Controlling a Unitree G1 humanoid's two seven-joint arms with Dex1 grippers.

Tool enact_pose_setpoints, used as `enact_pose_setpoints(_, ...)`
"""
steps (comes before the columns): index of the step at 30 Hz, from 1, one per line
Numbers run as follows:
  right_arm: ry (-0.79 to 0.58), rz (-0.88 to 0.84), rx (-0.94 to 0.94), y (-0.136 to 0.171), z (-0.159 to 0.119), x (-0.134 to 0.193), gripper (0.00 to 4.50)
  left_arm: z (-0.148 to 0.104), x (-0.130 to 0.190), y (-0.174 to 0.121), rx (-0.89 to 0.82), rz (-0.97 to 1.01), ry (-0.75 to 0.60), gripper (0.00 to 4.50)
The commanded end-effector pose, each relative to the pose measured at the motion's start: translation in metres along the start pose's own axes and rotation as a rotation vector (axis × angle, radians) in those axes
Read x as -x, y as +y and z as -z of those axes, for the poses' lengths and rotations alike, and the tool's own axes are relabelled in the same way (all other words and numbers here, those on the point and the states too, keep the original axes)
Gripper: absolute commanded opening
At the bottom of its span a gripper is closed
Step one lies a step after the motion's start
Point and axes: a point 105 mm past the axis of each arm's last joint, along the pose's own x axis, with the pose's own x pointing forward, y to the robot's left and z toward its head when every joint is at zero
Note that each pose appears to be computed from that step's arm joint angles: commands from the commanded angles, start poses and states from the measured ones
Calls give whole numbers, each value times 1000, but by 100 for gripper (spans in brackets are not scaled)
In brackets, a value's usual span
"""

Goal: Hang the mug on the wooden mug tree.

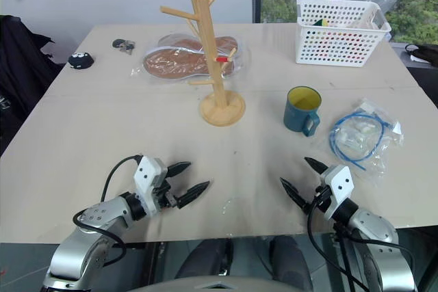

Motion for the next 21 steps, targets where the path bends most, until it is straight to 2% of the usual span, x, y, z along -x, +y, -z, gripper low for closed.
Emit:
enact_pose_setpoints(1,-28,5,37,-4,-10,-1,450,-11,-1,-4,-43,13,-39,440)
enact_pose_setpoints(21,0,57,75,-20,-12,6,450,-17,-5,-8,-80,43,-51,440)
